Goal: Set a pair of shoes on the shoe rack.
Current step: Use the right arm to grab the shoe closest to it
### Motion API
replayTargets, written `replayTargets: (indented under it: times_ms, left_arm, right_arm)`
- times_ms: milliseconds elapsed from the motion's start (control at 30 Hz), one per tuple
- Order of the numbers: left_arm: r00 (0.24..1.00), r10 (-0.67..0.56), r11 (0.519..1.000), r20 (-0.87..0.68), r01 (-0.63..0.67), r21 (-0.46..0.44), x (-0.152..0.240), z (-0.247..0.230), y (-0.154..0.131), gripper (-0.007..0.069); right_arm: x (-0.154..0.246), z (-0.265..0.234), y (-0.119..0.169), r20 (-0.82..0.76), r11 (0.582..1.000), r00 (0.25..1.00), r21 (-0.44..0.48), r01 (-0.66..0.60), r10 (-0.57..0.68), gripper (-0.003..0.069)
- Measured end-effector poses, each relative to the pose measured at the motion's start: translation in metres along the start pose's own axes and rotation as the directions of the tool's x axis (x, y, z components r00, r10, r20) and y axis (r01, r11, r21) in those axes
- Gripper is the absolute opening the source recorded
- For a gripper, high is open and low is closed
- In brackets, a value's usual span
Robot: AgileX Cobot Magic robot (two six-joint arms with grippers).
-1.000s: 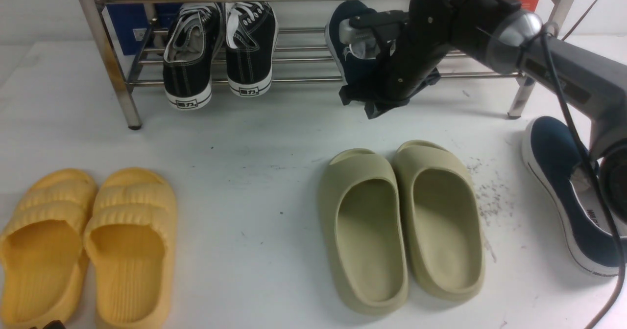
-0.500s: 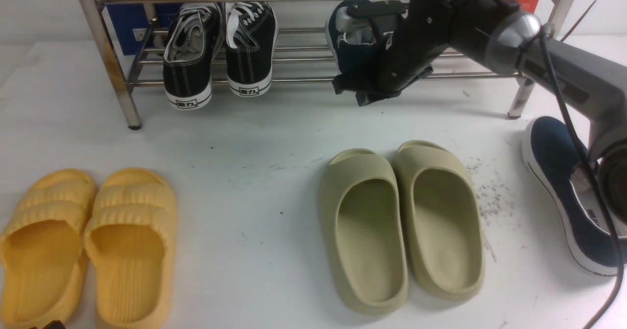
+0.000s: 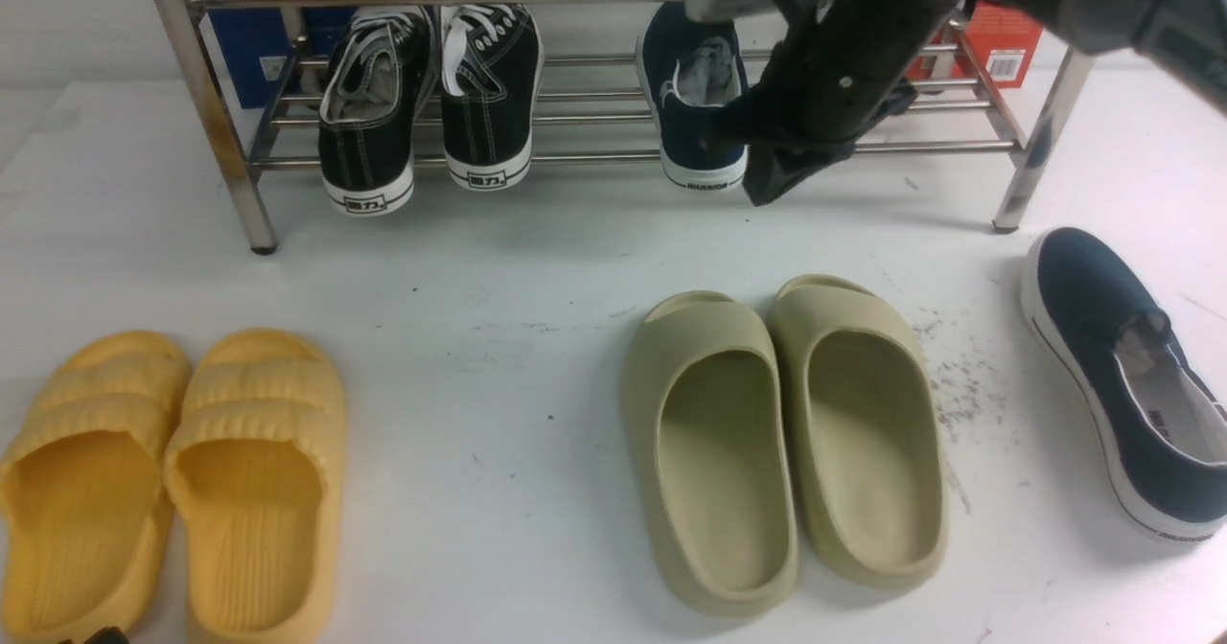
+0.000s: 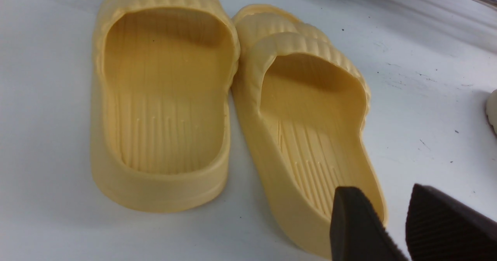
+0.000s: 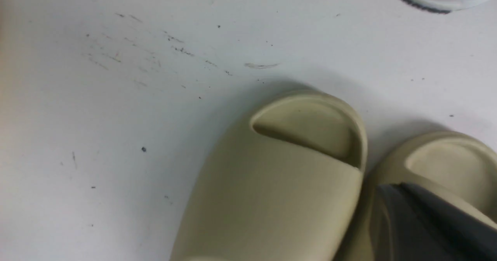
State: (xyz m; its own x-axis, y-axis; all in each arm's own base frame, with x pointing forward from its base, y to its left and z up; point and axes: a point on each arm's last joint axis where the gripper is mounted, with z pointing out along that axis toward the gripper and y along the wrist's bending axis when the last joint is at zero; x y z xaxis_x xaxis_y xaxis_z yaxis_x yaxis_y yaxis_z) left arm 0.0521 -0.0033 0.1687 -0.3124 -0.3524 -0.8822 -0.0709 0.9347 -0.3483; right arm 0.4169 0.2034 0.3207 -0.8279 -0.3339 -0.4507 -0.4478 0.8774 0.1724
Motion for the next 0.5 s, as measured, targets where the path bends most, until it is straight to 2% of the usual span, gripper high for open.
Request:
replayTargets:
  times_ms: [100, 133, 233, 333, 433, 467, 500]
  left_arm:
    - [1.000, 0.000, 1.000, 0.000, 0.000, 0.000, 0.000, 0.000, 0.000, 0.0218]
    - [1.000, 0.000, 1.000, 0.000, 0.000, 0.000, 0.000, 0.000, 0.000, 0.0218]
    - [1.000, -0.001, 1.000, 0.000, 0.001, 0.000, 0.000, 0.000, 0.000, 0.0218]
    - [1.000, -0.001, 1.000, 0.000, 0.001, 0.000, 0.000, 0.000, 0.000, 0.0222]
    - [1.000, -0.001, 1.000, 0.000, 0.001, 0.000, 0.000, 0.000, 0.000, 0.0224]
    - [1.000, -0.001, 1.000, 0.000, 0.001, 0.000, 0.000, 0.000, 0.000, 0.0227]
    - [1.000, -0.001, 1.000, 0.000, 0.001, 0.000, 0.000, 0.000, 0.000, 0.0227]
  right_arm:
    - [0.010, -0.032, 0.000, 0.022, 0.998, 1.000, 0.059, 0.020, -0.021, 0.0038]
    - [0.024, -0.052, -0.001, 0.018, 0.994, 1.000, 0.106, 0.021, -0.023, 0.0038]
    - [0.046, -0.071, -0.006, -0.002, 0.986, 1.000, 0.164, 0.004, -0.004, 0.0038]
    - [0.095, -0.092, -0.034, -0.060, 0.963, 0.991, 0.253, -0.097, 0.116, 0.0038]
    - [0.127, -0.092, -0.054, -0.108, 0.939, 0.971, 0.296, -0.173, 0.213, 0.0045]
    - [0.157, -0.085, -0.070, -0.149, 0.918, 0.946, 0.326, -0.227, 0.287, 0.0061]
    - [0.166, -0.081, -0.077, -0.145, 0.910, 0.939, 0.330, -0.251, 0.311, 0.0074]
